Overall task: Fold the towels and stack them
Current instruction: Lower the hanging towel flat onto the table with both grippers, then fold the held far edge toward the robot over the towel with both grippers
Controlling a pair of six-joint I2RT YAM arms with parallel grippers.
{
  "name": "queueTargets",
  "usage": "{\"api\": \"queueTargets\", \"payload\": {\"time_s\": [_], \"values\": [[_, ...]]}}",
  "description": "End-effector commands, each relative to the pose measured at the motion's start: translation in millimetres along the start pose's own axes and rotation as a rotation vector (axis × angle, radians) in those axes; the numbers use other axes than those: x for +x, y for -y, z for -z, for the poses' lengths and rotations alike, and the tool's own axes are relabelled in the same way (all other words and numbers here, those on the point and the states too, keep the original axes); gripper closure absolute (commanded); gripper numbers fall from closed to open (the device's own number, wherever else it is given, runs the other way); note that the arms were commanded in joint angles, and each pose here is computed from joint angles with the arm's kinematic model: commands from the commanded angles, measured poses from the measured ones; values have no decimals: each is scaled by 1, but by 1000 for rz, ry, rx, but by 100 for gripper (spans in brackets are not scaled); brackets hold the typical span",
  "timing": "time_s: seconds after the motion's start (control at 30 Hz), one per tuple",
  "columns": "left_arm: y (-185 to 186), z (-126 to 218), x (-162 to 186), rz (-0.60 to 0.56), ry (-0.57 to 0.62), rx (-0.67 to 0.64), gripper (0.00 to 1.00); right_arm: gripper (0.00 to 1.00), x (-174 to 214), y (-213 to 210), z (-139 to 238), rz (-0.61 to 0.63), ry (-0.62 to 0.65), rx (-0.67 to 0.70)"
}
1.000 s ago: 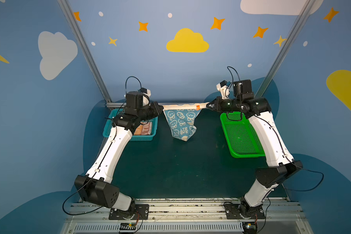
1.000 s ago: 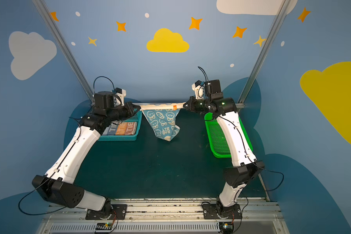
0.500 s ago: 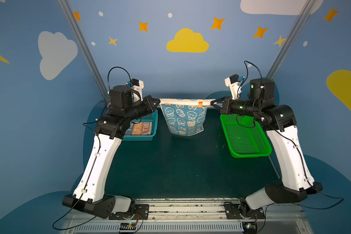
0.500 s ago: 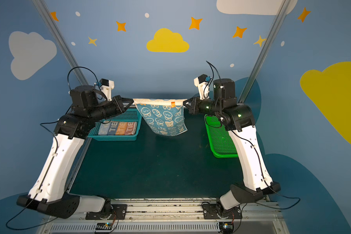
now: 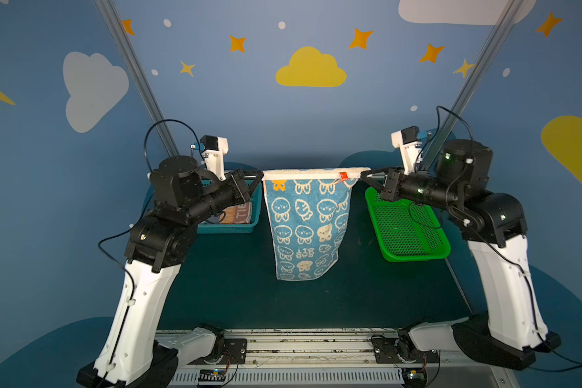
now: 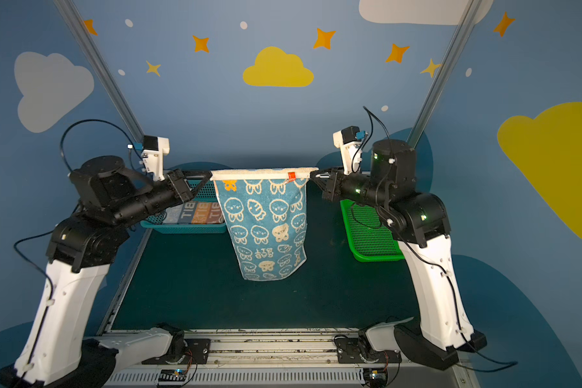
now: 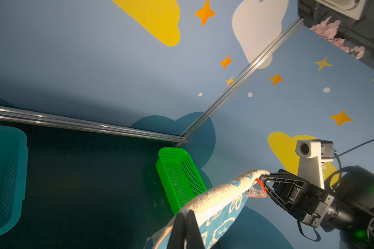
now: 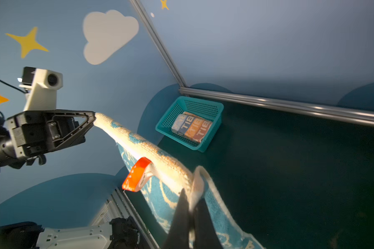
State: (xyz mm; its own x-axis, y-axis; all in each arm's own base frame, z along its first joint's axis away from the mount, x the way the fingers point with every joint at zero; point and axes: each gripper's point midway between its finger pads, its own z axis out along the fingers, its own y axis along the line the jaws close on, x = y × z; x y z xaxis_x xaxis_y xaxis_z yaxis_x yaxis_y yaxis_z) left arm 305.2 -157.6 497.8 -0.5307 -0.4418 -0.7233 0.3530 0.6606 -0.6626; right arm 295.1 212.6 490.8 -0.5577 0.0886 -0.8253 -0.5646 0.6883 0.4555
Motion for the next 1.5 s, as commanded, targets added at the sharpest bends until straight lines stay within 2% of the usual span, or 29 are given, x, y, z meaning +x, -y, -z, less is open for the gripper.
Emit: {"api": "queueTargets", "payload": {"time_s": [0.0, 0.13, 0.37, 0.57, 0.7, 0.87, 1.0, 1.33, 1.47], "values": [[-58, -50, 4, 52, -44, -113, 97, 100, 38, 67, -56, -175, -188, 167], [-116, -105, 14, 92, -97, -175, 97, 100, 64, 108, -108, -252, -297, 217], [-204, -186, 48, 144, -227, -278, 97, 100, 105, 184, -177, -341, -434, 298], [-258, -226, 73, 134, -288, -358, 97, 100, 141, 232, -225, -424, -530, 297], [-275, -242, 82, 122, -319, -370, 97, 100, 156, 249, -243, -457, -562, 282], [-282, -240, 99, 130, -358, -372, 97, 100, 158, 246, -238, -481, -582, 274], [-284, -221, 122, 142, -388, -395, 97, 100, 173, 235, -219, -519, -649, 295], [-272, -160, 183, 138, -457, -442, 97, 100, 251, 206, -173, -558, -831, 365], [-278, -136, 209, 138, -483, -482, 97, 100, 285, 193, -158, -578, -872, 366]]}}
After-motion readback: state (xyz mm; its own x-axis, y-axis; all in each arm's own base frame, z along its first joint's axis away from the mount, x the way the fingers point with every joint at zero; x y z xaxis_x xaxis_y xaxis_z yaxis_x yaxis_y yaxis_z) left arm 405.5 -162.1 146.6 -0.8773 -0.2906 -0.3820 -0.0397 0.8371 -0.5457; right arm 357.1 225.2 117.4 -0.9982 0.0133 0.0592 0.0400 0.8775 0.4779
